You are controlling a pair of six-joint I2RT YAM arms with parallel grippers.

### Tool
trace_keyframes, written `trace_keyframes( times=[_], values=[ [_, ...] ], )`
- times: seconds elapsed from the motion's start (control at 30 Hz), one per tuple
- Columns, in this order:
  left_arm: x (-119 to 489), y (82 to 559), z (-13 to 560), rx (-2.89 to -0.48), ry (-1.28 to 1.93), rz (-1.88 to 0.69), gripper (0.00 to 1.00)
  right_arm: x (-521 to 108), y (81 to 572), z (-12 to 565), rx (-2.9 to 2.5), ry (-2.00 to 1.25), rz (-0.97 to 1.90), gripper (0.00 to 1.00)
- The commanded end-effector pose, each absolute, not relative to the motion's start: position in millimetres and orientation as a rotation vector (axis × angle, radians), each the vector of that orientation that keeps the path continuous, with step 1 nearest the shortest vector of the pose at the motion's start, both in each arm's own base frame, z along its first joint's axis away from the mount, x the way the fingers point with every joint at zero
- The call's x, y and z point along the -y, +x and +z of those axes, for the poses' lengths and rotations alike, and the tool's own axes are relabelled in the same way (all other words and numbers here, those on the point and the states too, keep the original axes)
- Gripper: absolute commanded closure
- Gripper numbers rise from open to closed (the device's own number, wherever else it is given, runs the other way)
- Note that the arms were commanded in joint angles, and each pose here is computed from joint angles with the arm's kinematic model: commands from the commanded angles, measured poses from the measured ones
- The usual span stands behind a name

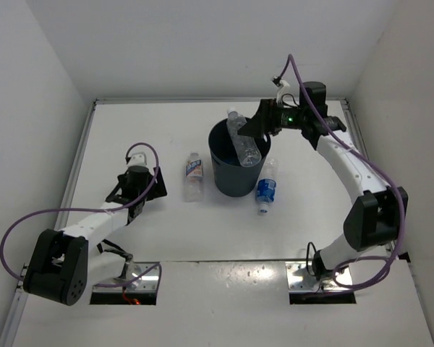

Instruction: Put the plastic bottles in the bin

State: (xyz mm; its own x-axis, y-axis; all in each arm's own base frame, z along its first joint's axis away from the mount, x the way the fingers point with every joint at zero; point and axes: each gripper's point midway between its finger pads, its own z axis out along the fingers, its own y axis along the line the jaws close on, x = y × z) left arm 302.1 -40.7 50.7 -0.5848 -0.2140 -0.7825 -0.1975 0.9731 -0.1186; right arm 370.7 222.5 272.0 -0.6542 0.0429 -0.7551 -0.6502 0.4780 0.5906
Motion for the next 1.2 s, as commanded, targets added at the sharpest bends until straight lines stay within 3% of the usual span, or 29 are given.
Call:
trace_keyframes(
  times=[0.0, 0.4, 0.5, 0.6, 0.77, 0.93, 1.17],
  values=[
    [45, 314, 69, -2.156, -0.276, -0.031, 0.00, -225, 379, 279, -1.965, -0.509, 1.200, 0.00],
    [45, 314, 72, -2.142, -0.287, -0.026, 0.00, -241, 385, 255, -2.027, -0.486, 1.226, 0.16],
    [45, 314, 72, -2.142, -0.287, -0.026, 0.00, -239, 393, 256, -2.029, -0.433, 1.231, 0.26],
    [45, 314, 72, -2.142, -0.287, -0.026, 0.00, -240, 398, 268, -1.985, -0.451, 1.221, 0.34],
    [45, 314, 72, -2.142, -0.287, -0.026, 0.00, -231, 415, 295, -1.910, -0.447, 1.153, 0.37],
    [45, 314, 72, -2.142, -0.287, -0.026, 0.00, -221, 423, 326, -1.836, -0.463, 1.103, 0.02],
    [41, 312, 81, -2.108, -0.309, -0.024, 0.00, -189, 414, 387, -1.682, -0.516, 0.981, 0.00]
  ],
)
